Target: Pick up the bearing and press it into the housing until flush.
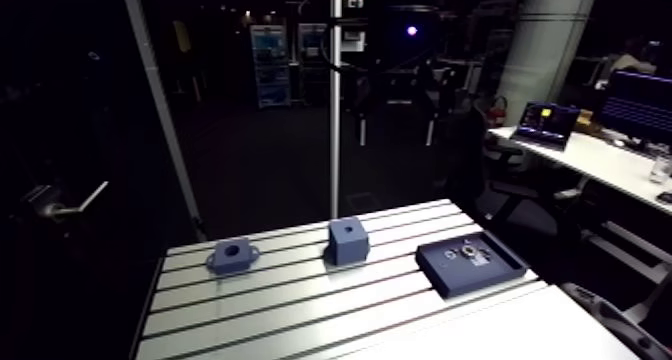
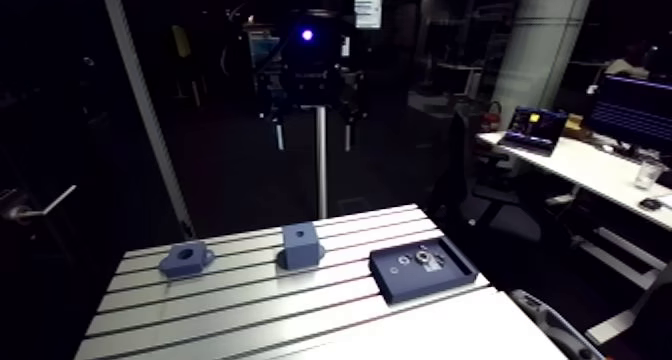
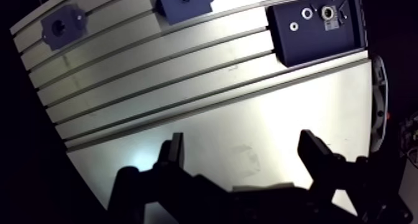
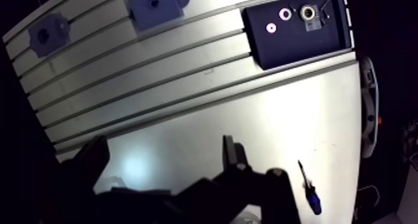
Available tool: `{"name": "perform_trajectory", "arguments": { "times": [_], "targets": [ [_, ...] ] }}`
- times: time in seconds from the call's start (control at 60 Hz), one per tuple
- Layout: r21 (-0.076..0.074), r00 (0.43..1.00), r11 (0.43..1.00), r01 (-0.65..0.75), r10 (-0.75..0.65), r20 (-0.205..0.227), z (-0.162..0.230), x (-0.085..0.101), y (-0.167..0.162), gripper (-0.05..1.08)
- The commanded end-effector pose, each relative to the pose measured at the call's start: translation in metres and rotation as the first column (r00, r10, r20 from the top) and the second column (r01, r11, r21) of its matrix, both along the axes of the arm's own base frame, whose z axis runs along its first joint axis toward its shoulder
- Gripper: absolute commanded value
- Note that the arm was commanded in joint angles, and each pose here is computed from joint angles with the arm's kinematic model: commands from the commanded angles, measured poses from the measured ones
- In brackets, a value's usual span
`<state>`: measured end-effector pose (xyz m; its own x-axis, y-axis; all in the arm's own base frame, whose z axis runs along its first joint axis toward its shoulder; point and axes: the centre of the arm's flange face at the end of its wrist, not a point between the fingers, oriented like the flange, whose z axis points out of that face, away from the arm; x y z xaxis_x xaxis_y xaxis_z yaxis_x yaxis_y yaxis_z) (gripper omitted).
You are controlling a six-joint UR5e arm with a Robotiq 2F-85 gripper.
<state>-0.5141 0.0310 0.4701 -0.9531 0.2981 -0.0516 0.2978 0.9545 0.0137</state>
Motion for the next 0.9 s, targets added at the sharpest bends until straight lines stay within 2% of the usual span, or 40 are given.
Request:
{"name": "perform_trajectory", "arguments": {
  "times": [0.017, 0.35, 0.417, 0.45, 0.483, 0.6, 0.667, 0.9],
  "targets": [
    [0.003, 1.0, 1.0, 0.0, 0.0, 0.004, -0.001, 0.0, 0.0, 0.0],
    [0.007, 1.0, 1.0, -0.009, 0.009, 0.006, -0.006, -0.005, 0.006, 0.0],
    [0.016, 1.0, 1.0, -0.011, 0.011, 0.003, -0.009, -0.009, 0.009, 0.0],
    [0.03, 0.999, 0.999, -0.032, 0.031, 0.012, -0.015, -0.014, 0.014, 0.0],
    [0.033, 0.999, 0.998, -0.045, 0.044, 0.021, -0.02, -0.016, 0.018, 0.0],
    [0.038, 0.998, 0.997, -0.064, 0.063, 0.023, -0.027, -0.018, 0.043, 0.0],
    [0.044, 0.998, 0.997, -0.058, 0.058, 0.003, -0.03, -0.018, 0.074, 0.0],
    [0.057, 0.987, 0.986, -0.159, 0.16, -0.021, -0.046, -0.034, 0.095, 0.0]
  ]
}}
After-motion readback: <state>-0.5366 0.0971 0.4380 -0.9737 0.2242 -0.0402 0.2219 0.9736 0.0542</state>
